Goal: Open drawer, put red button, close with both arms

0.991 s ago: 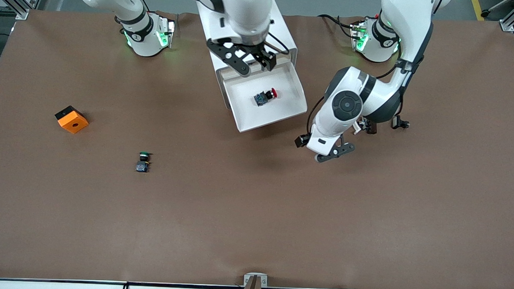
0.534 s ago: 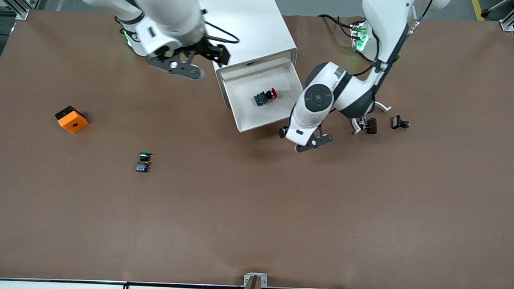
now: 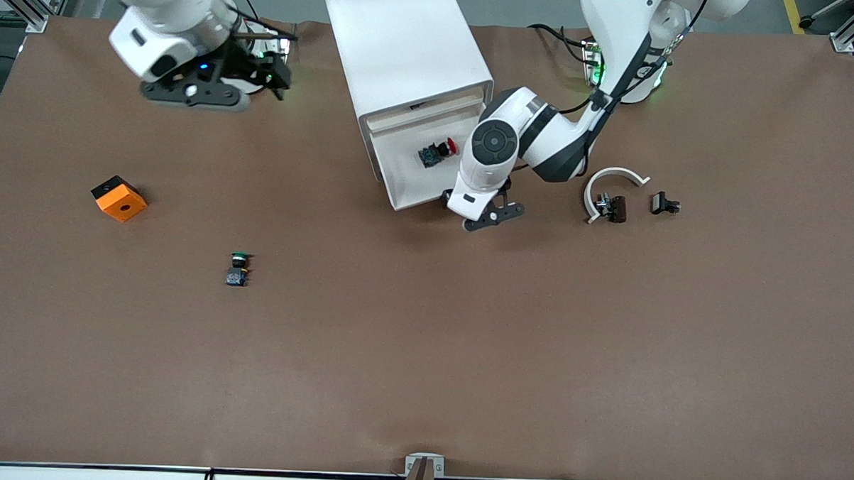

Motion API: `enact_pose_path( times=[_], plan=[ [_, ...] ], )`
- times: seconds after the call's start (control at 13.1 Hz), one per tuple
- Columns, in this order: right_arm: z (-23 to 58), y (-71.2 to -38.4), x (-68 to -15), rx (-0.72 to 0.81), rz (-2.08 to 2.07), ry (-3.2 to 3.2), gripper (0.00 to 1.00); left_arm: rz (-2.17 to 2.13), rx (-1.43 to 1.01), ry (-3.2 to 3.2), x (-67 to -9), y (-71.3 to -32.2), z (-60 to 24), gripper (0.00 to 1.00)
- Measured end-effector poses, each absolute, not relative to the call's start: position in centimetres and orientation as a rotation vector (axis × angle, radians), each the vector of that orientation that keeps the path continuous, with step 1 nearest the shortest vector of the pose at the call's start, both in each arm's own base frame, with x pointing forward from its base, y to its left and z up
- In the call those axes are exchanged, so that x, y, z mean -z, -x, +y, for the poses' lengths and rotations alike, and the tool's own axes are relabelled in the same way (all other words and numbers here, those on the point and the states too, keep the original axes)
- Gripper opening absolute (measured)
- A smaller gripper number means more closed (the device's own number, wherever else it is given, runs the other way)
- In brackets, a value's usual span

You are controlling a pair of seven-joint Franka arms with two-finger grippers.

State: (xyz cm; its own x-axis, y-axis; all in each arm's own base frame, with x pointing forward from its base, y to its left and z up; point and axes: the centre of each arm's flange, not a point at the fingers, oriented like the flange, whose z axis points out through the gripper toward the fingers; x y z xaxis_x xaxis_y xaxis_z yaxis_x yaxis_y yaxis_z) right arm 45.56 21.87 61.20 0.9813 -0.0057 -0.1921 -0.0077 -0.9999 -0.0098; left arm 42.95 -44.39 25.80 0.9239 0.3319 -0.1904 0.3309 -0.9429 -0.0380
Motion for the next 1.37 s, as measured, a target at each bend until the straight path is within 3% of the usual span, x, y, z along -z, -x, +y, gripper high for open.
enact_pose_path(
  times=[0.3,0.69,1.07,1.37],
  plan=[
    [13.4,-48.9,-60.4,-0.273,-0.100,3.077,1.00,-0.513,-0.400,3.075,-25.4,-38.3,-48.1,1.00],
    [7.6,-50.2,-60.5,-0.231,-0.085,3.122,1.00,-0.522,-0.457,3.049,-24.9,-34.2,-50.3,1.00],
    [4.6,-50.8,-64.0,-0.114,-0.172,3.131,1.00,-0.523,-0.470,3.046,-25.1,-32.8,-51.2,1.00],
    [5.1,-50.3,-64.7,-0.147,-0.195,3.132,1.00,-0.555,-0.466,3.041,-25.1,-33.0,-51.2,1.00]
  ],
)
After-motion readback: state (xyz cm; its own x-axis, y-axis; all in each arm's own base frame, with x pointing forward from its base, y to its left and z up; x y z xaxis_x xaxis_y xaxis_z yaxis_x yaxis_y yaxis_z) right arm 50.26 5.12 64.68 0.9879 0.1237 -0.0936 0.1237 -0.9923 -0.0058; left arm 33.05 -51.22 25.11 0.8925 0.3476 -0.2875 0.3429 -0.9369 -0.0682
